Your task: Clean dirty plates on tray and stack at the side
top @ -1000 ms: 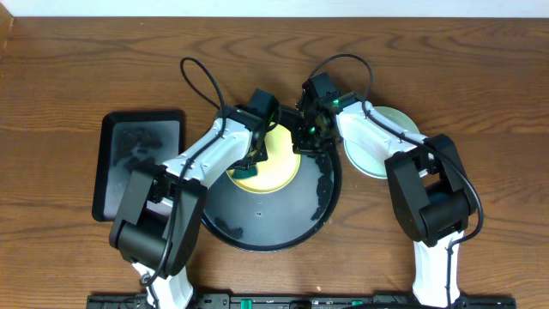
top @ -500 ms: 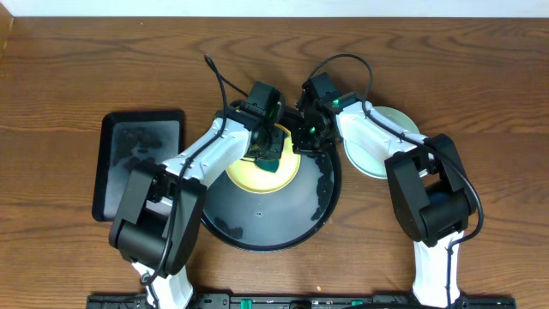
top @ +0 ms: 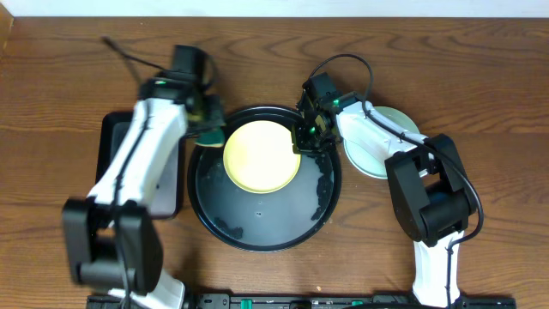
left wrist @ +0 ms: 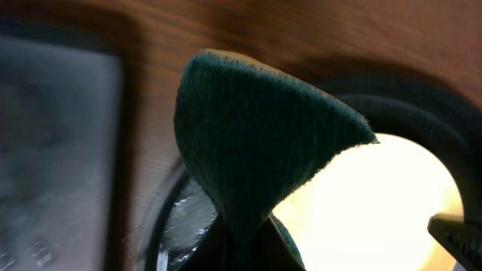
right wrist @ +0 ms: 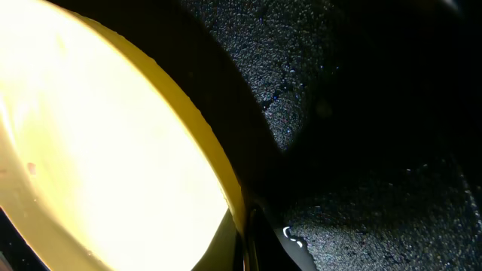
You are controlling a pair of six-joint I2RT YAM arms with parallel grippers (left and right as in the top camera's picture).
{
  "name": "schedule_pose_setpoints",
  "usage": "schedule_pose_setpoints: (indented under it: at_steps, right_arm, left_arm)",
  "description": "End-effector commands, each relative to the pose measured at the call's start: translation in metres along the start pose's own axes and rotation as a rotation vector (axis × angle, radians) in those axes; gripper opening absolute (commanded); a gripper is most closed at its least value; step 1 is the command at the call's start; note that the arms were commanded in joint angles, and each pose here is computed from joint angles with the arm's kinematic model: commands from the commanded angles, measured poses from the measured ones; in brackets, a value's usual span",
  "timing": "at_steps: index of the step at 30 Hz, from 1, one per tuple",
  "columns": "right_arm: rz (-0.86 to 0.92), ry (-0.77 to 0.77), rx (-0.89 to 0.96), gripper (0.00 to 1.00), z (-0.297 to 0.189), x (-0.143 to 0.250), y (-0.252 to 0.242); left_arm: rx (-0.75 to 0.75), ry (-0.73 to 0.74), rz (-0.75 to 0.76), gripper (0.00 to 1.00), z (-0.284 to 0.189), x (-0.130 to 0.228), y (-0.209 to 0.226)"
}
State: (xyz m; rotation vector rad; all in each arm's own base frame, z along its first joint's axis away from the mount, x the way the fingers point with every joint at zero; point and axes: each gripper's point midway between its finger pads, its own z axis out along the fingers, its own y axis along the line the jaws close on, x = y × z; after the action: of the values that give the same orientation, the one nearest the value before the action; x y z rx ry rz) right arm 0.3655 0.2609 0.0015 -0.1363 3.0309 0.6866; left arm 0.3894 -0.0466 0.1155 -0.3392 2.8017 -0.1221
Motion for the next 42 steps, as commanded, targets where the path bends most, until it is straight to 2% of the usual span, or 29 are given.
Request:
schedule_pose_setpoints:
  at_steps: [1,10,21,32,42]
  right_arm:
    - [-0.008,0.037,0.076,0.01,0.012,0.015,-0.017]
    - [-0.121,-0.141,0.227,0.01,-0.056,-0.002,-0.009]
    - [-0.371,-0.546,0.59,0.01,-0.168,-0.008,0.036]
    - [-0.538,-0.802,0.952,0.01,-0.224,0.011,0.074]
    - [-0.513,-1.04,1.231,0.01,-0.278,0.028,0.094]
  left_arm:
    - [-0.021,-0.051,-0.069,0.07,-0.029,-0.011,0.024]
    - [-0.046,-0.048,-0.13,0.07,-0.033,-0.013,0.049]
    - [-0.045,-0.047,-0.129,0.08,-0.033,-0.013,0.049]
    - [-0.045,-0.047,-0.13,0.07,-0.033,-0.013,0.049]
    - [-0.045,-0.046,-0.129,0.07,-0.033,-0.013,0.049]
